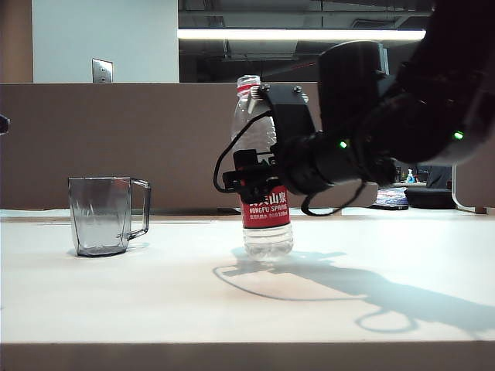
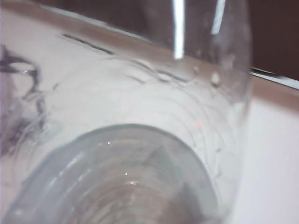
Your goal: Pick up the mineral water bottle on the table and pour water into the mug until it's half full.
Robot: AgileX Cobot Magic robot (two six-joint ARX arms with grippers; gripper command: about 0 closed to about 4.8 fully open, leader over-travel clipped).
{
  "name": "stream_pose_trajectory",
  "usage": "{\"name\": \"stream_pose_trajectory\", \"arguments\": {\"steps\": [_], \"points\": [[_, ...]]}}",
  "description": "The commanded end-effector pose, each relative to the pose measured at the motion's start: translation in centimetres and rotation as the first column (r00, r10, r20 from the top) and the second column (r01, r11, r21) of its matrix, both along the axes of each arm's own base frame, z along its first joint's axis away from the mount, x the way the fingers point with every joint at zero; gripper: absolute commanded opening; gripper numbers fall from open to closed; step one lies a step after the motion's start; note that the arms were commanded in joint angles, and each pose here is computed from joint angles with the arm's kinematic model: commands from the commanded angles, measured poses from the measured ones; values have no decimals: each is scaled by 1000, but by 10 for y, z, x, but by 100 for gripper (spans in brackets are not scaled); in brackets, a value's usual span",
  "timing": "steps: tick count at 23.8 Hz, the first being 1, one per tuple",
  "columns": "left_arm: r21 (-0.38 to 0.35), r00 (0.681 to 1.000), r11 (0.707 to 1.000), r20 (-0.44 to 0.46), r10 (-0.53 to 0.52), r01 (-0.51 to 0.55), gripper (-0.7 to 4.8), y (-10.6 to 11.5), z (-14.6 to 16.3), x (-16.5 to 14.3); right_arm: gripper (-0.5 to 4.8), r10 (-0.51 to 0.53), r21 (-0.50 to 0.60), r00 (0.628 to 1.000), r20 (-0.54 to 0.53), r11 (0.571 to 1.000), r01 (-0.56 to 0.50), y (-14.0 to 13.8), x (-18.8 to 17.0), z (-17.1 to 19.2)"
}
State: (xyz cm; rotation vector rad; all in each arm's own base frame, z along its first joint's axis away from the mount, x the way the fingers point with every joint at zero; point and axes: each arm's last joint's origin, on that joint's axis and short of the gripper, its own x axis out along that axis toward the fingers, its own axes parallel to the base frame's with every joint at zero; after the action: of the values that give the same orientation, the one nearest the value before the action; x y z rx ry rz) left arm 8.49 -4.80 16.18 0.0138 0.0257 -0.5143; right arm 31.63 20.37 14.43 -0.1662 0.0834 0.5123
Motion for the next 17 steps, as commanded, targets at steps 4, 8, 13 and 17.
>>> {"name": "stream_pose_trajectory", "arguments": {"steps": [4,8,13,17], "points": [[-6,996,996,11,89,-89,-5,8,2,4,303,39,-124,999,27,992,-35,22,31,43],[-6,983,984,11,181,-181,-5,16,2,7,303,65,-185,997,51,981,-55,29,41,57],[-6,970,970,11,241,-241,-5,22,2,9,260,130,-253,990,63,961,-110,37,49,67],[-6,967,967,11,255,-255,-5,24,2,9,260,171,-307,984,60,941,-145,44,53,68]]}}
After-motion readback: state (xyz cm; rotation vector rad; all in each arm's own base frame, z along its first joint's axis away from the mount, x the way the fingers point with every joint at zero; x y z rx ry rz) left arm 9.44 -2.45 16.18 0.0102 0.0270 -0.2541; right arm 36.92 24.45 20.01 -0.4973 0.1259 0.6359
